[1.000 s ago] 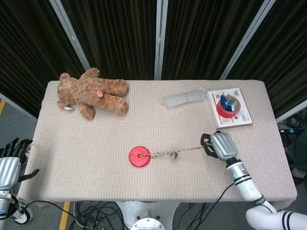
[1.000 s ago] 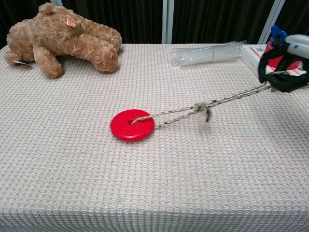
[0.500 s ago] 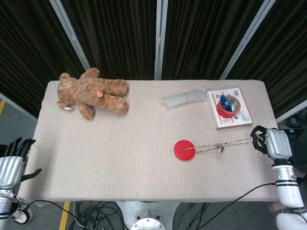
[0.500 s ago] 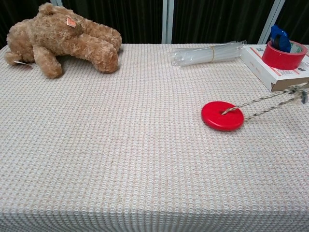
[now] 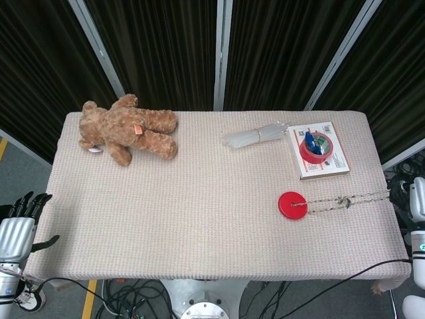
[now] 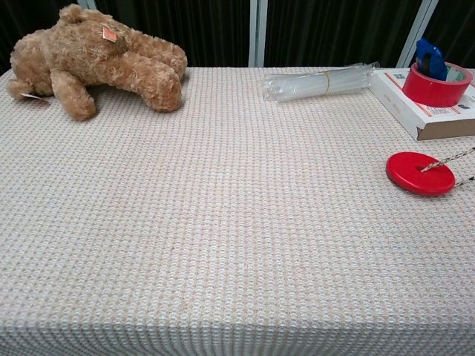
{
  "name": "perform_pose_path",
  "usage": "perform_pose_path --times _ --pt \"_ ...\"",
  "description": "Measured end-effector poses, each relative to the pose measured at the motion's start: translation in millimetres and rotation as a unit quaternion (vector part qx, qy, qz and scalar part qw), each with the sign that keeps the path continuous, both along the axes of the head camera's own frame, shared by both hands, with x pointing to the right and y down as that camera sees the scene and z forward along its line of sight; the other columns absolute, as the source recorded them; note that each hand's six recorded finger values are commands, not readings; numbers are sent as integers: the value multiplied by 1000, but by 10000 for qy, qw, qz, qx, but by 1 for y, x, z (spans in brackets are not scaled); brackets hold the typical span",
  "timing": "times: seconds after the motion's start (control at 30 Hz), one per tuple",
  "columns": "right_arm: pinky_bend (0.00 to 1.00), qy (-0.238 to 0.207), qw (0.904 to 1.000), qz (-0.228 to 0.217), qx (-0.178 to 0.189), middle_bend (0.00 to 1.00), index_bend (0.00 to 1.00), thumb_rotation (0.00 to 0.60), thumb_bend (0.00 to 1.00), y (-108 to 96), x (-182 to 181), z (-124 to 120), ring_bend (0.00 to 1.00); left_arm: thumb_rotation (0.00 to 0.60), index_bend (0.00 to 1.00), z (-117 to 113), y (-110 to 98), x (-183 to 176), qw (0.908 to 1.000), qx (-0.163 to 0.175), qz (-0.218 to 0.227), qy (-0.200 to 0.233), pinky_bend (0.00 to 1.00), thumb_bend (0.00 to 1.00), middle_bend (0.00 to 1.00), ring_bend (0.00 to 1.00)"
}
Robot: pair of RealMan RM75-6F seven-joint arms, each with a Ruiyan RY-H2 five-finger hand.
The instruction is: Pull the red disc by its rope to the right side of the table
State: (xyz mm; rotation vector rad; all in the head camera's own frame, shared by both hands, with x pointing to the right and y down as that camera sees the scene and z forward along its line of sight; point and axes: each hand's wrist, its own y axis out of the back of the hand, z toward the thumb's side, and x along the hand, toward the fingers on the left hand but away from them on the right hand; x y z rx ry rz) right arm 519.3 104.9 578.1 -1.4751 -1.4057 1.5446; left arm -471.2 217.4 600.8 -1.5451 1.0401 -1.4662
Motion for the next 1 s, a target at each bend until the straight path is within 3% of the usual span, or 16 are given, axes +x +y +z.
perform_pose_path --times 0.2,0.4,0.67,0.83,0.93,1.0 --pt "422 -138 9998 -142 93 941 1000 600 639 -7 -14 -1 662 600 133 0 0 0 10000 4 1 -2 117 14 123 24" --pt "422 -493 9944 -923 125 941 1000 600 639 -23 -76 1 662 600 132 1 0 1 10000 1 16 9 117 14 123 24" --pt "422 -733 9719 -2237 72 941 1000 600 638 -48 -191 11 662 600 132 0 0 -2 10000 13 -27 10 117 14 123 24" --pt "418 -857 9568 -2777 -92 940 994 600 590 -45 -248 27 634 600 132 1 1 -4 10000 10 -57 23 117 14 123 24" --pt "314 -939 9505 -2951 -265 827 813 600 417 -37 -266 35 486 600 133 1 1 -6 10000 4 -68 29 117 14 123 24" --pt "107 -938 9464 -3057 -449 492 460 600 179 -32 -269 40 215 600 133 1 2 -7 10000 2 -75 38 117 14 123 24"
